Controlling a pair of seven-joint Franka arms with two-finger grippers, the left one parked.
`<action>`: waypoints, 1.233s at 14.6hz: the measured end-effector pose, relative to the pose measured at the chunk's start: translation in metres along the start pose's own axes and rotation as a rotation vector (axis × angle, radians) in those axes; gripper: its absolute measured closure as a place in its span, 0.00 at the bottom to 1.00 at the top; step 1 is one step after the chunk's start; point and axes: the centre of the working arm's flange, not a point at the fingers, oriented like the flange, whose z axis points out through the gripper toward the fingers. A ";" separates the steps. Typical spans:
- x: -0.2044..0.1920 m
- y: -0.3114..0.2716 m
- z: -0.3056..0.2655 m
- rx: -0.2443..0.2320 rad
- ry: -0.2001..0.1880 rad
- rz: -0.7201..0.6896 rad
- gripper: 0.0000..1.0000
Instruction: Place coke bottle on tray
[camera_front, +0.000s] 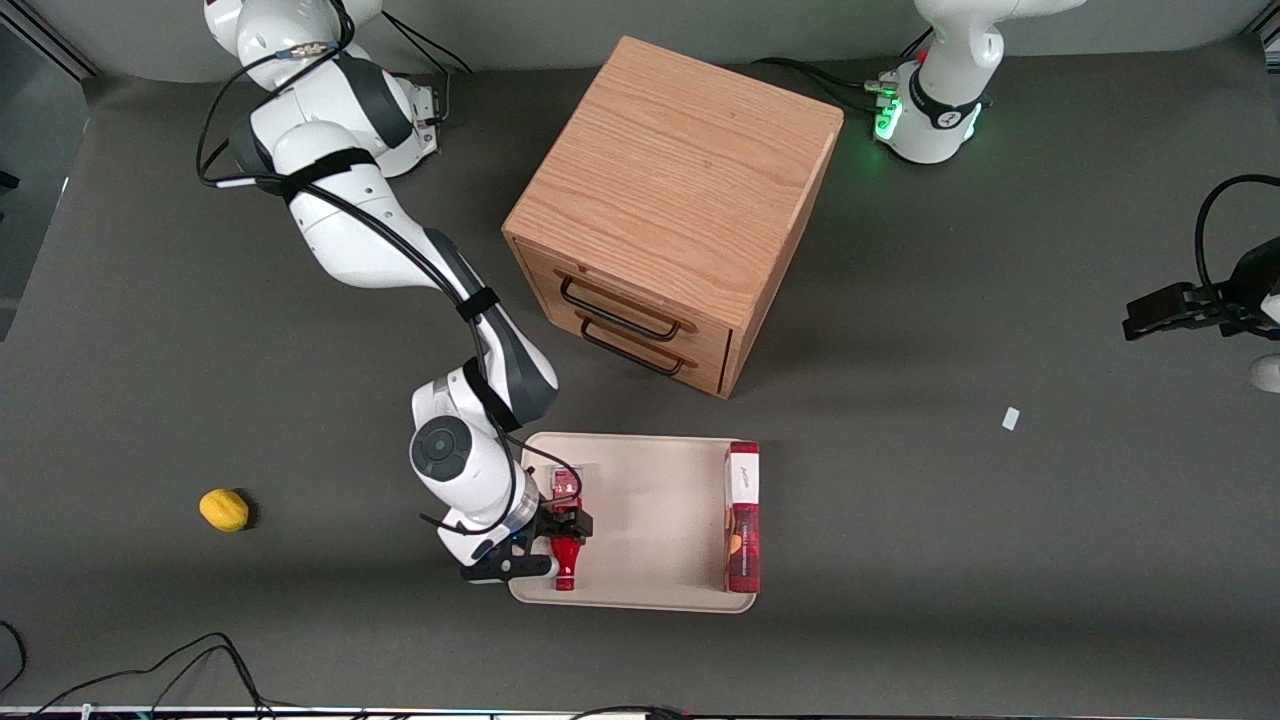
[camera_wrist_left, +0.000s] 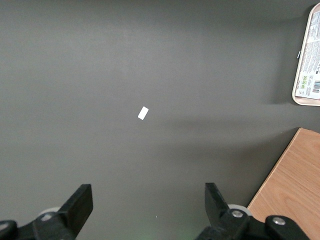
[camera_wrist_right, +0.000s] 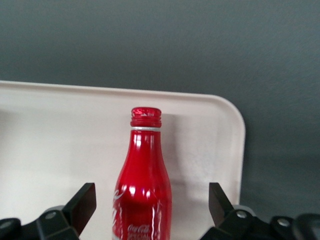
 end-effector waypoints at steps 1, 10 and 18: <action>0.006 0.000 -0.019 -0.007 -0.002 -0.005 0.00; 0.004 0.070 -0.254 -0.124 -0.179 -0.034 0.00; -0.071 0.167 -0.382 -0.164 -0.266 0.025 0.00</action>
